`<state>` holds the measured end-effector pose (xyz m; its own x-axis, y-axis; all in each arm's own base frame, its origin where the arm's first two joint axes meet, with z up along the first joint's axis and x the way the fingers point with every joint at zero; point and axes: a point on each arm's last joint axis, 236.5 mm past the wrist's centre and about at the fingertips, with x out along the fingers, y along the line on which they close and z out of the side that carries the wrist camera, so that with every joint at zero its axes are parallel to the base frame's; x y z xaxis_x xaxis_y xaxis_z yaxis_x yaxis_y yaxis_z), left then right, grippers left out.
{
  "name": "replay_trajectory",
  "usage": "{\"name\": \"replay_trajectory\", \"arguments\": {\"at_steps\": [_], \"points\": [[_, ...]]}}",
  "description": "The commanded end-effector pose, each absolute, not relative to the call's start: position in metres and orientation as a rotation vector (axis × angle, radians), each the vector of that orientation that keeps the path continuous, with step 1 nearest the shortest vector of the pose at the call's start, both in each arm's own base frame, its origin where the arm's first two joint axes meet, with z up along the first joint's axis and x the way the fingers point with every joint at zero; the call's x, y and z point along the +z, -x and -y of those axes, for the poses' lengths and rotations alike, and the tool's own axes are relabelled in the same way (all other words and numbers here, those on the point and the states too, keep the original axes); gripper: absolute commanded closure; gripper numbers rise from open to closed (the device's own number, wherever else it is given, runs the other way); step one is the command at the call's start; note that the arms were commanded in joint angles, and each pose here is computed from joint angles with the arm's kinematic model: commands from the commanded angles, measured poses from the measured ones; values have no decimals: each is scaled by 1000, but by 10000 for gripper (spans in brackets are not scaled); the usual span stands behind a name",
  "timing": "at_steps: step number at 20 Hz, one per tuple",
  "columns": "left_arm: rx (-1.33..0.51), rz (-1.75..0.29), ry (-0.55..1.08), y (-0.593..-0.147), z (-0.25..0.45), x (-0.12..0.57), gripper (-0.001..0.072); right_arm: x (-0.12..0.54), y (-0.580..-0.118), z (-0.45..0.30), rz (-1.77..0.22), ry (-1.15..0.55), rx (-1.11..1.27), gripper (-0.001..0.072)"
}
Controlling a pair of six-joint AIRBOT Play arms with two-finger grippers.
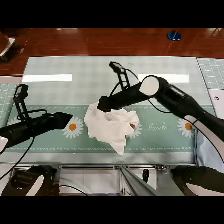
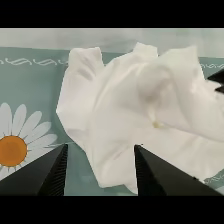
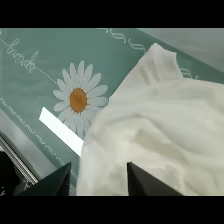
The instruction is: Fold the shirts.
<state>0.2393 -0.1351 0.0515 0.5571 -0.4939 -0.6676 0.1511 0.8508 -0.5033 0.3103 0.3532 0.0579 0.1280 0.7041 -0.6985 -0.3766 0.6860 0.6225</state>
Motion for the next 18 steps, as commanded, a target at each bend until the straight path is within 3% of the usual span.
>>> {"name": "replay_trajectory", "arguments": {"at_steps": [1, 4, 8, 11, 15, 18], "points": [[-400, -938, 423, -234, 137, 44, 201, 89, -336, -287, -1176, -358, 725, 305], [-406, -1040, 401, -219, 138, 27, 201, 123, -356, -151, -1057, -285, 397, 306], [-296, -1230, 288, -206, 110, -32, 201, 107, -318, -26, -1008, -338, 17, 306], [-256, -1351, 415, -207, 117, -66, 202, 50, -275, -14, -1102, -443, -53, 306], [-454, -1352, 654, -229, 176, -74, 202, -5, -244, -44, -1201, -588, -4, 306], [-590, -1358, 742, -229, 205, -74, 202, -17, -243, -61, -1201, -682, 31, 306]]}}
